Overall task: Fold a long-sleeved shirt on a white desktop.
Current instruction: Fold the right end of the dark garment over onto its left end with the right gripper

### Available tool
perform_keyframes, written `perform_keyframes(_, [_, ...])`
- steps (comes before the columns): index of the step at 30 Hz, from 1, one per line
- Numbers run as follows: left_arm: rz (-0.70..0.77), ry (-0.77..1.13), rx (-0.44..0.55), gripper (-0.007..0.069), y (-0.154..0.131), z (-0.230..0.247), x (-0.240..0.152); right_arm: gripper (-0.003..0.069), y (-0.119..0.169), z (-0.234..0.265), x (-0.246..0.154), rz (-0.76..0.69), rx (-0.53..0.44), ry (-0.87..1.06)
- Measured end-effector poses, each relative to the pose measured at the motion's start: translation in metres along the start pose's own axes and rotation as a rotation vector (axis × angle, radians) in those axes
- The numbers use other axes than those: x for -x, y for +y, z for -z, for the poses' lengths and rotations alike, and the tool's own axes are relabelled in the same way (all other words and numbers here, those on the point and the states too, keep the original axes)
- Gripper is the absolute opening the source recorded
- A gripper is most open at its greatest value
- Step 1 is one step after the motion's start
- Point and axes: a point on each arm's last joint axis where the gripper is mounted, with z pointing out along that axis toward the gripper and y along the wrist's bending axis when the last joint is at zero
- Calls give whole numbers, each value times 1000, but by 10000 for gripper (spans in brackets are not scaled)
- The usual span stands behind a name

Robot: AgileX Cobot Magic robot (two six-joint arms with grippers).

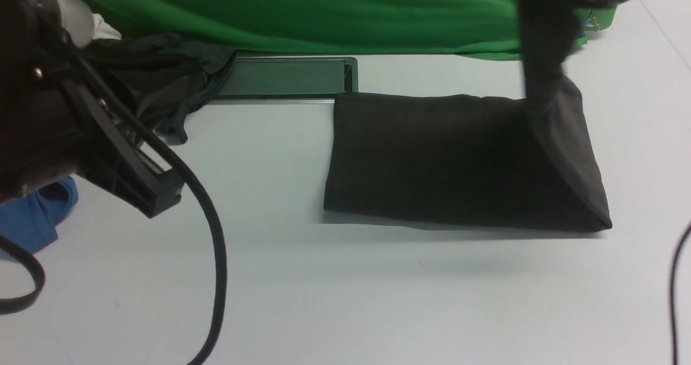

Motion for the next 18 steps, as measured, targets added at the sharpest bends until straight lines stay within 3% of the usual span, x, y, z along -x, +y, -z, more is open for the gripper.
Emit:
perform_keyframes(8, [0,0,0,18,0,0,0,95,21,-45,4,35,84,69])
perform_keyframes(18, [-7,1,2,18,0,0,0,95,23,-94,-3,11,139,146])
